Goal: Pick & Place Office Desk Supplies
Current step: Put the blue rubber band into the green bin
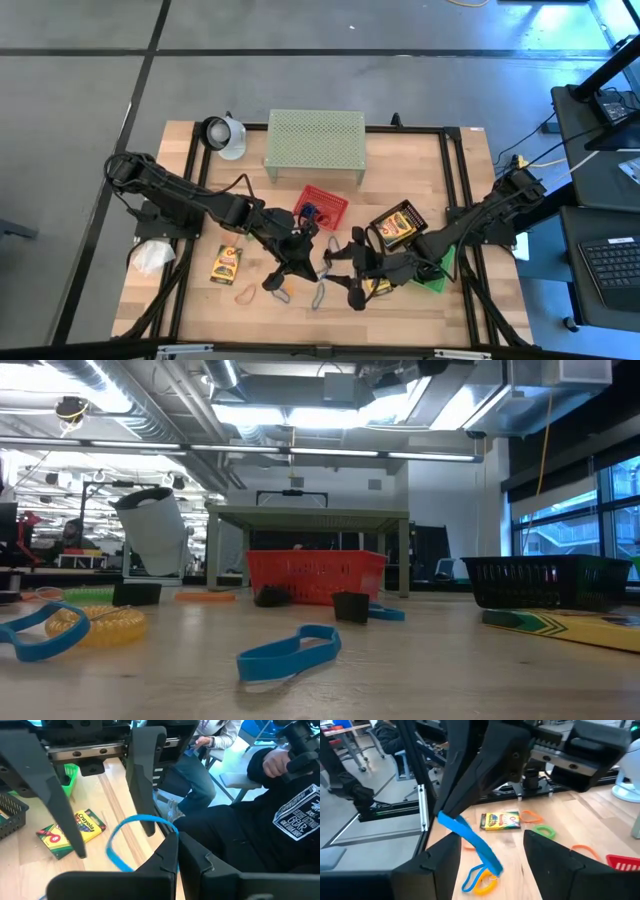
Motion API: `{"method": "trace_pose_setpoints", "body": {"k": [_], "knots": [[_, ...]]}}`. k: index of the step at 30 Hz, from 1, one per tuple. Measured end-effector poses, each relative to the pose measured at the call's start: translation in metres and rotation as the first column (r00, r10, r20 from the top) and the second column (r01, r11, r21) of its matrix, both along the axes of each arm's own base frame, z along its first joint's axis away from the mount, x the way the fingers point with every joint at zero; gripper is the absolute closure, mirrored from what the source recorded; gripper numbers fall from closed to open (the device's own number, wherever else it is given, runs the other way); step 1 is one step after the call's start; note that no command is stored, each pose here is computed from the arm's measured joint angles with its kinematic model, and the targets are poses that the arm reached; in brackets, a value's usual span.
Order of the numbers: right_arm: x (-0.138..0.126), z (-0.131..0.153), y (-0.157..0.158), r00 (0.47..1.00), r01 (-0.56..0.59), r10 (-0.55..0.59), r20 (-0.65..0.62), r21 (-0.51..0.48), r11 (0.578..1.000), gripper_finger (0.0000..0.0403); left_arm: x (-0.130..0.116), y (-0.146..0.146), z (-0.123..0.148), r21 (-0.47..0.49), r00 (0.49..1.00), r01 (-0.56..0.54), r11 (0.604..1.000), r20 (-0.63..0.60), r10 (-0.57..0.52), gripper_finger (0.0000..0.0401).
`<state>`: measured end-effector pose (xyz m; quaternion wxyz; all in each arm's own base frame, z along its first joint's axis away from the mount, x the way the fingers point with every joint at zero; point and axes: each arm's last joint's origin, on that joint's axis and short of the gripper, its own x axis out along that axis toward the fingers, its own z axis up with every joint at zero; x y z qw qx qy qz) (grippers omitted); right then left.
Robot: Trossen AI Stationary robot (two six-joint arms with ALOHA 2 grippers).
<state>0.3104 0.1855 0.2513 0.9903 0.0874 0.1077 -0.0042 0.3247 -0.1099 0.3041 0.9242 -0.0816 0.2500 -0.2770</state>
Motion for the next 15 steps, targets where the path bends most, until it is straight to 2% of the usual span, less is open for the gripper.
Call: {"method": "trace_pose_setpoints", "body": {"k": [9, 15], "knots": [[0.0043, 0.0007, -0.0069, 1.000, 0.018, -0.019, 0.005, 0.020, 1.000, 0.0206, 0.0001, -0.0004, 0.0017, -0.014, 1.000, 0.012, 1.000, 0.011, -0.011, 0.0400], [0.0054, 0.0016, -0.0083, 1.000, 0.019, -0.020, 0.013, 0.031, 0.999, 0.0234, 0.0006, -0.0004, 0.0029, -0.022, 1.000, 0.010, 1.000, 0.020, -0.010, 0.0400]]}}
